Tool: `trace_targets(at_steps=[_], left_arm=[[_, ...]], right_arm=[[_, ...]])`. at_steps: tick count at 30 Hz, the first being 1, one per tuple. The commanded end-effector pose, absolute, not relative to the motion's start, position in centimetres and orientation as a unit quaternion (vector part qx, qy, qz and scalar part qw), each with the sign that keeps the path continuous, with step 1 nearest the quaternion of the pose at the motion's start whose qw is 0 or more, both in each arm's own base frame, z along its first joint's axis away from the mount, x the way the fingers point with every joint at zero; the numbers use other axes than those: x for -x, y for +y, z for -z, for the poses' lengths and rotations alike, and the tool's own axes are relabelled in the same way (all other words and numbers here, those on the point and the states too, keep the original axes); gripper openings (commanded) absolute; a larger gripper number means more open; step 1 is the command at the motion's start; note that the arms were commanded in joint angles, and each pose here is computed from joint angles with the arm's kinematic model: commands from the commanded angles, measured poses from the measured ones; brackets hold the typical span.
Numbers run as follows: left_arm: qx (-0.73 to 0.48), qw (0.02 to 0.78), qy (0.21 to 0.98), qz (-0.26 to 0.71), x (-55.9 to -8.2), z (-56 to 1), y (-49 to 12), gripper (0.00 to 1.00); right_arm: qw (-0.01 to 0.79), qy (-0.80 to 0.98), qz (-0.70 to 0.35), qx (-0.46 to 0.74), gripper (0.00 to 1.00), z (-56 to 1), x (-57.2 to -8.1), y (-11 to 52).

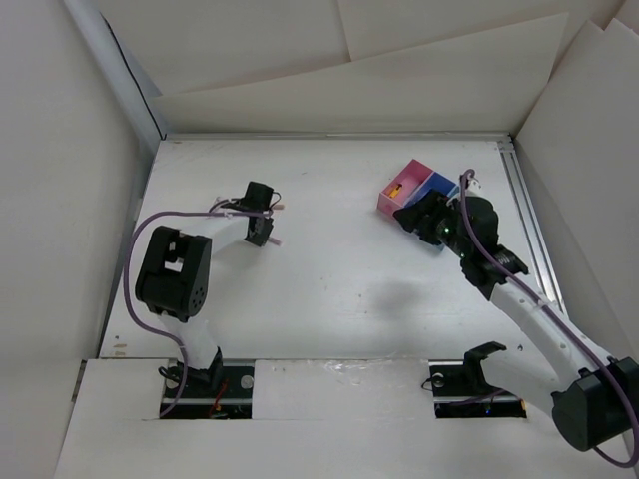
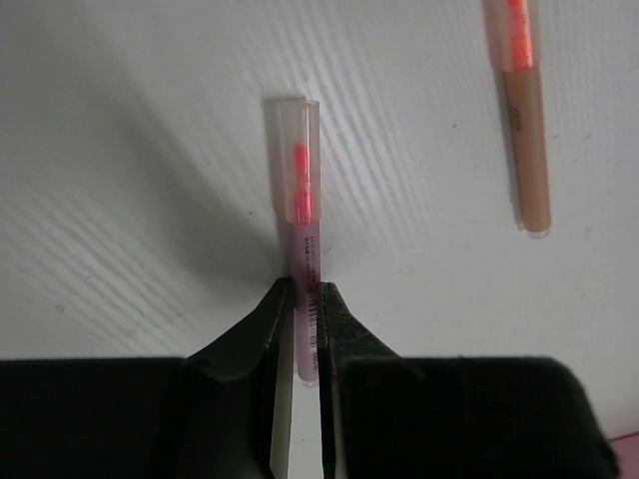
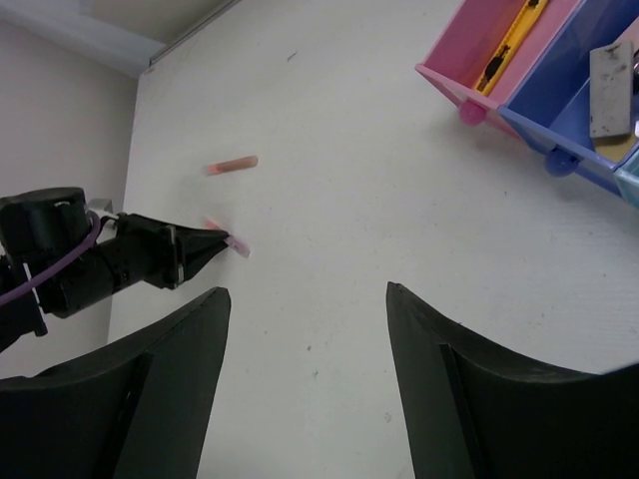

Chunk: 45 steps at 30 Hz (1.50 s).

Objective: Sort the stationery into containers
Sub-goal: Pick up the pen from the center of the board, then place the pen in the storage box.

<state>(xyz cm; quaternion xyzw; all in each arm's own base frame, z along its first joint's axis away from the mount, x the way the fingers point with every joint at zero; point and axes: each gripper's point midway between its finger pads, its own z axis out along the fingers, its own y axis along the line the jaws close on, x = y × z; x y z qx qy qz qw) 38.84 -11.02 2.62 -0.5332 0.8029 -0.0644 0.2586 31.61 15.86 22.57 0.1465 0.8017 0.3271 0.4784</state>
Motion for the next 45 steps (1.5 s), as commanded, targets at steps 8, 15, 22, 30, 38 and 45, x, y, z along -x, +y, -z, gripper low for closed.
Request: trace_targets(at_steps=[8,15,22,30,38,45], left_arm=[[0.428,0.288,0.853,0.082,-33.9,-5.3,-14.7,0.00],[0.269,0.345,0.876,0.204,-33.1,-9.2,-21.8,0.00],[0.087,0.379,0.879,0.276,-30.7,-11.5,-28.7,0.00],[-0.017,0.381,0.856,0.349,-28.4,-13.0,-33.6,0.00],[-0.089,0.388,0.830,0.391,-25.3,-15.4,-36.6,0.00],[-0.121,0.384,0.824,0.400,-24.0,-15.8,-38.3,0.00]], right_arm=[[0.448,0.812,-0.361,-0.096,0.78,-22.1,-32.1,18.4],[0.424,0.819,-0.382,-0.062,0.79,-21.1,-31.7,20.7],[0.399,0.821,-0.407,-0.041,0.77,-20.8,-31.5,22.6],[0.387,0.826,-0.408,-0.045,0.31,-20.1,-31.4,24.0],[0.370,0.836,-0.404,-0.041,0.70,-18.6,-31.4,24.8],[0.379,0.840,-0.386,-0.049,0.63,-18.0,-31.7,24.8]])
